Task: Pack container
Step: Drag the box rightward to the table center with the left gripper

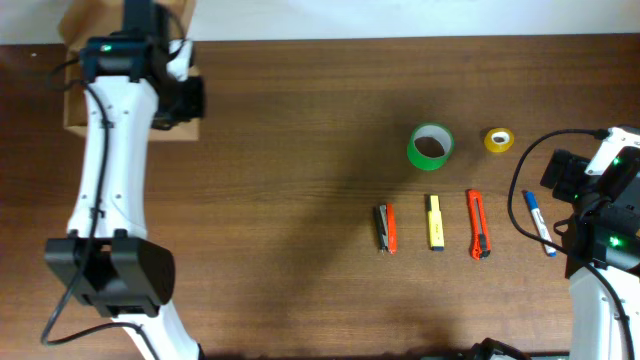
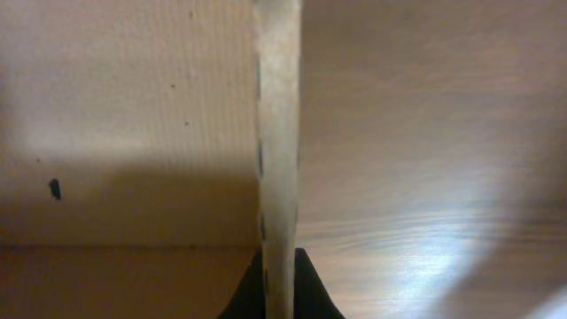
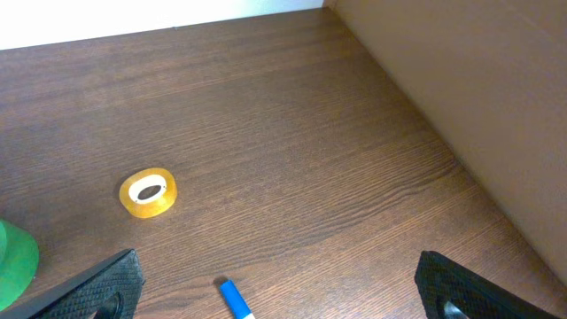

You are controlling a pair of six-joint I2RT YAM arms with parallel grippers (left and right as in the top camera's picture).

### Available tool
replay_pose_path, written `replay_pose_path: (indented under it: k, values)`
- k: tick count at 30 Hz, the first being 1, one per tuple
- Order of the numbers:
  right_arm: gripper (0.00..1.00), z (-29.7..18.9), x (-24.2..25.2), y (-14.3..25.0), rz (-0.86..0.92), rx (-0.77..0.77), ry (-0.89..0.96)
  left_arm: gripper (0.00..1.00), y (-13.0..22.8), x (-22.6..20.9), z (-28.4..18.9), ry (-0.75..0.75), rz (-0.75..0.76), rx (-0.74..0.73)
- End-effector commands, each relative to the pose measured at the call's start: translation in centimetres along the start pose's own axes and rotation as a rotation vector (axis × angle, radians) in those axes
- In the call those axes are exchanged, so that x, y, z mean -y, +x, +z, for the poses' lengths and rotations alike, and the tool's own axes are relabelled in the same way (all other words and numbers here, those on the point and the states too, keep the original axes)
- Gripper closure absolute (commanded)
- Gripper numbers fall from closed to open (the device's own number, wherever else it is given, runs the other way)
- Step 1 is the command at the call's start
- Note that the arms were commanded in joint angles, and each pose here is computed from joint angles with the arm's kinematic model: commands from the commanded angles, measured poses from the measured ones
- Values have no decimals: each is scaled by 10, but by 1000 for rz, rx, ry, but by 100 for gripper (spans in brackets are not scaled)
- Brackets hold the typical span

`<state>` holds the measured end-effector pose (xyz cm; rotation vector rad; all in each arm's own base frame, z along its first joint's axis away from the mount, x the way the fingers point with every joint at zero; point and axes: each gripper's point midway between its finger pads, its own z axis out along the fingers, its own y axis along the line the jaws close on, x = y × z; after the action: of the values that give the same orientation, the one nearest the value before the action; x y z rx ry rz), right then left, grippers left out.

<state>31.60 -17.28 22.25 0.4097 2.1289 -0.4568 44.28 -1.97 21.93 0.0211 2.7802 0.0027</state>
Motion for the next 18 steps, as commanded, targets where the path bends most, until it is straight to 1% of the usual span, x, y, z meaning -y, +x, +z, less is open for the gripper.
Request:
replay_pose_path:
  k: [1,5,12,15,18]
  values:
    - [1,-3,6,-9,11,21,21,98,-11,37,-16,3,-77,60]
    - [1,-3,6,-9,11,21,21,98,-9,86,-21,16,-28,90]
    - [1,-3,6,-9,11,21,21,98,6,164,-33,19,23,146]
    - [1,-3,6,-9,11,21,21,98,16,185,-33,39,15,137]
    - [1,-3,6,-9,11,21,21,98,25,193,-28,36,-19,110]
